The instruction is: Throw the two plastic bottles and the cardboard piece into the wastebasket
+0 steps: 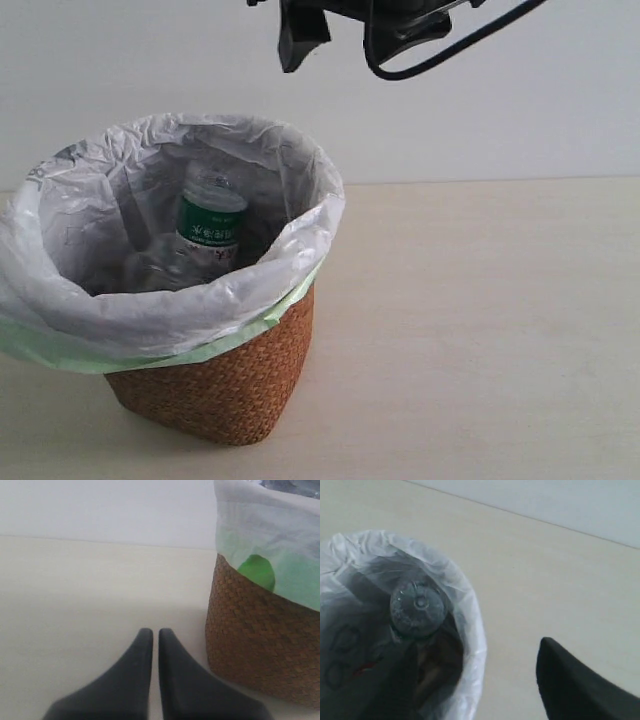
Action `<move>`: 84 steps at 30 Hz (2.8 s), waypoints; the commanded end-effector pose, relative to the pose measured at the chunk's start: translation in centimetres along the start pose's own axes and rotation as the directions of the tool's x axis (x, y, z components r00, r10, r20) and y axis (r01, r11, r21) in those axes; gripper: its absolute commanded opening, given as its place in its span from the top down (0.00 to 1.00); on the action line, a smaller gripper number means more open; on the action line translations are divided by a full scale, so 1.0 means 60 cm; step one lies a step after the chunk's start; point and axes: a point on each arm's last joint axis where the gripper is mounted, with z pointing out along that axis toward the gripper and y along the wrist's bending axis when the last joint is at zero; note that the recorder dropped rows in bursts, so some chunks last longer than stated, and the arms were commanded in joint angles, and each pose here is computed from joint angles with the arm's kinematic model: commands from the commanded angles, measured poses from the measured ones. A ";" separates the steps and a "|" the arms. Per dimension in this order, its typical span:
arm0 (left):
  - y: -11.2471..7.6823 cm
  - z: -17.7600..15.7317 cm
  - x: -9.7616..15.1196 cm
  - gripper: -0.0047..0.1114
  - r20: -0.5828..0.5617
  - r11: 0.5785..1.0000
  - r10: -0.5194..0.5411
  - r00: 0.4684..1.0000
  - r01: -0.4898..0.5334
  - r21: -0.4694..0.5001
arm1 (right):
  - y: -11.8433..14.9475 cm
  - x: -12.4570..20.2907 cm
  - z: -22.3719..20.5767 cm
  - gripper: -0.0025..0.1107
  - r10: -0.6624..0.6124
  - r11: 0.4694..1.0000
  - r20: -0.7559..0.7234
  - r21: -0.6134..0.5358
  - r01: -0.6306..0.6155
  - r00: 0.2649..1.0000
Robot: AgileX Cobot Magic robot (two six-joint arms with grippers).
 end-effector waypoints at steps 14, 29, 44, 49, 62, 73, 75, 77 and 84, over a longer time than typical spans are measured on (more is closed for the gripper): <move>0.000 0.000 0.001 0.93 0.004 1.000 -0.002 1.000 0.002 -0.002 | -0.065 0.105 0.010 0.86 0.001 0.954 -0.047 0.301 0.013 0.999; 0.000 0.000 0.001 0.93 0.004 1.000 -0.002 1.000 0.002 -0.002 | -0.074 0.357 -0.042 0.86 0.070 0.992 0.341 -0.126 -0.029 0.937; 0.000 0.000 0.001 0.93 0.004 1.000 -0.002 1.000 0.002 -0.002 | -0.086 0.376 -0.115 0.86 0.089 0.991 0.458 -0.134 -0.030 0.885; 0.000 0.000 0.001 0.93 0.004 1.000 -0.002 1.000 0.002 -0.002 | -0.098 0.388 -0.129 0.86 0.146 0.983 0.545 -0.171 -0.061 0.826; 0.000 0.000 0.001 0.93 0.004 1.000 -0.002 1.000 0.002 -0.002 | -0.136 0.538 -0.158 0.86 0.185 0.983 0.878 -0.170 -0.074 0.441; 0.000 0.000 0.001 0.93 0.004 1.000 -0.002 1.000 0.002 -0.002 | -0.171 0.585 -0.145 0.86 0.053 0.961 0.800 0.122 -0.249 0.597; 0.000 0.000 0.001 0.93 0.004 1.000 -0.002 1.000 0.002 -0.002 | -0.178 0.594 -0.138 0.86 0.064 0.946 0.759 0.161 -0.282 0.648; 0.000 0.000 0.001 0.93 0.004 1.000 -0.002 1.000 0.002 -0.002 | -0.186 0.607 -0.129 0.86 0.098 0.923 0.694 0.204 -0.325 0.713; 0.000 0.000 0.001 0.93 0.004 1.000 -0.002 1.000 0.002 -0.002 | -0.197 0.633 -0.116 0.86 0.158 0.892 0.555 0.274 -0.359 0.817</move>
